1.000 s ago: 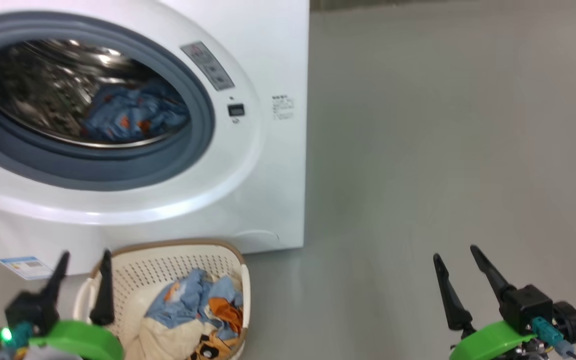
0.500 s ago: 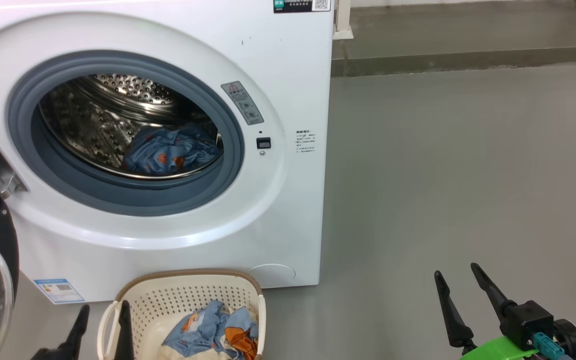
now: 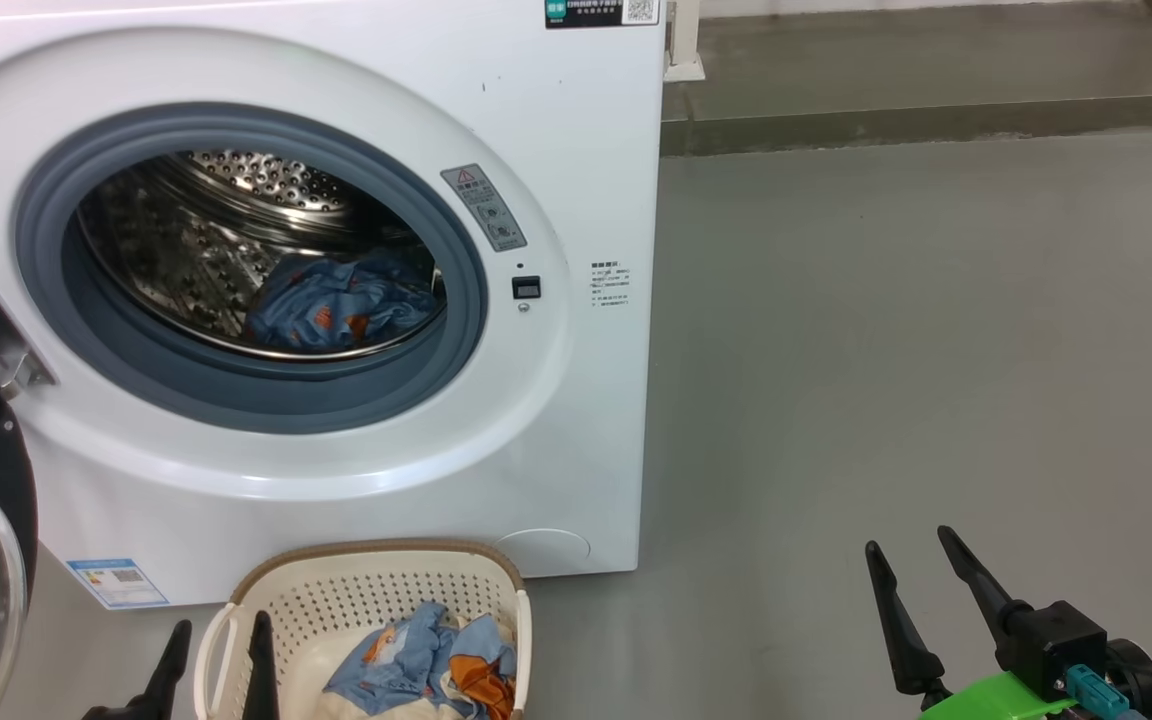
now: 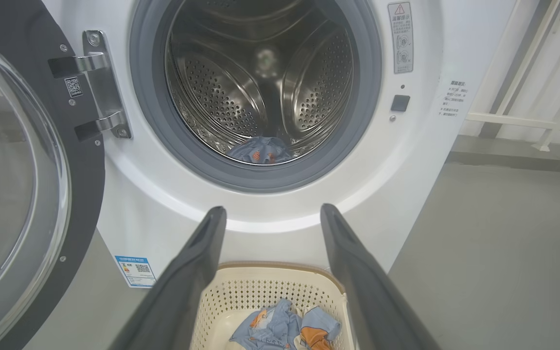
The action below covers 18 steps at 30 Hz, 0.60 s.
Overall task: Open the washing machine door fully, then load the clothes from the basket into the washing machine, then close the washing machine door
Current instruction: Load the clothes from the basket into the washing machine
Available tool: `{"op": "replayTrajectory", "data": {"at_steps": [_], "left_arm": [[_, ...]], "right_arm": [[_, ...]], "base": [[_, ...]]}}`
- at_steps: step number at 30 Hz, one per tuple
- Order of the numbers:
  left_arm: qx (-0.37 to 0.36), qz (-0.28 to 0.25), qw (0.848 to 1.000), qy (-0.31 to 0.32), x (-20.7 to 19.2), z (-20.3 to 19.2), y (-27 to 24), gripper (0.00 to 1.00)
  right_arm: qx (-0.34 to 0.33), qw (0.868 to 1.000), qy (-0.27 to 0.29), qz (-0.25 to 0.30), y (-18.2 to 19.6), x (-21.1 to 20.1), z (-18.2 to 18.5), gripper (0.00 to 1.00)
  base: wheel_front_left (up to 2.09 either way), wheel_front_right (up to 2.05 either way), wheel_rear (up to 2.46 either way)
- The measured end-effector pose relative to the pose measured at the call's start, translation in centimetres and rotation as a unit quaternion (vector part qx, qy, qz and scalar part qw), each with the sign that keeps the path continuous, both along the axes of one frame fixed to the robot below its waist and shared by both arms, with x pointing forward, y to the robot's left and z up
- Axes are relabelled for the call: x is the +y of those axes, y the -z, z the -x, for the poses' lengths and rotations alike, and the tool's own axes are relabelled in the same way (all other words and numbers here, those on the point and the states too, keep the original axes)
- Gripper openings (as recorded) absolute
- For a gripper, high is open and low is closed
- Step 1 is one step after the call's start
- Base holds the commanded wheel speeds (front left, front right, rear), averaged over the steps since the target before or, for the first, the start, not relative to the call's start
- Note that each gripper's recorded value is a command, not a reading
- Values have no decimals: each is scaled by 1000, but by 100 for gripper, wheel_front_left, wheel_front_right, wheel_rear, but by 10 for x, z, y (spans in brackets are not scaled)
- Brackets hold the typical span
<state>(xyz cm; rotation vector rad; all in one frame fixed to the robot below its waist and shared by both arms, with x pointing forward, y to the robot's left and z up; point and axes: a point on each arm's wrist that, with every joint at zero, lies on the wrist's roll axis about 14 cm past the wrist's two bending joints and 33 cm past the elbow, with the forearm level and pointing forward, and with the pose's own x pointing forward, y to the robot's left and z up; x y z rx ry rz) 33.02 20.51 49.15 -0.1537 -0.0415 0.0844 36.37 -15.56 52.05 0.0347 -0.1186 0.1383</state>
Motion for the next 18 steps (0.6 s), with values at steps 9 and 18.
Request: {"op": "replayTrajectory", "data": {"at_steps": [9,18], "left_arm": [[0,0,1000,2,-2,0,0,100],[-1,4,1000,1,-3,0,0,100]], "right_arm": [[1,1000,-1,0,1,1,0,100],[0,1000,-1,0,0,1,0,100]], "base": [[0,0,0],[0,0,0]]}}
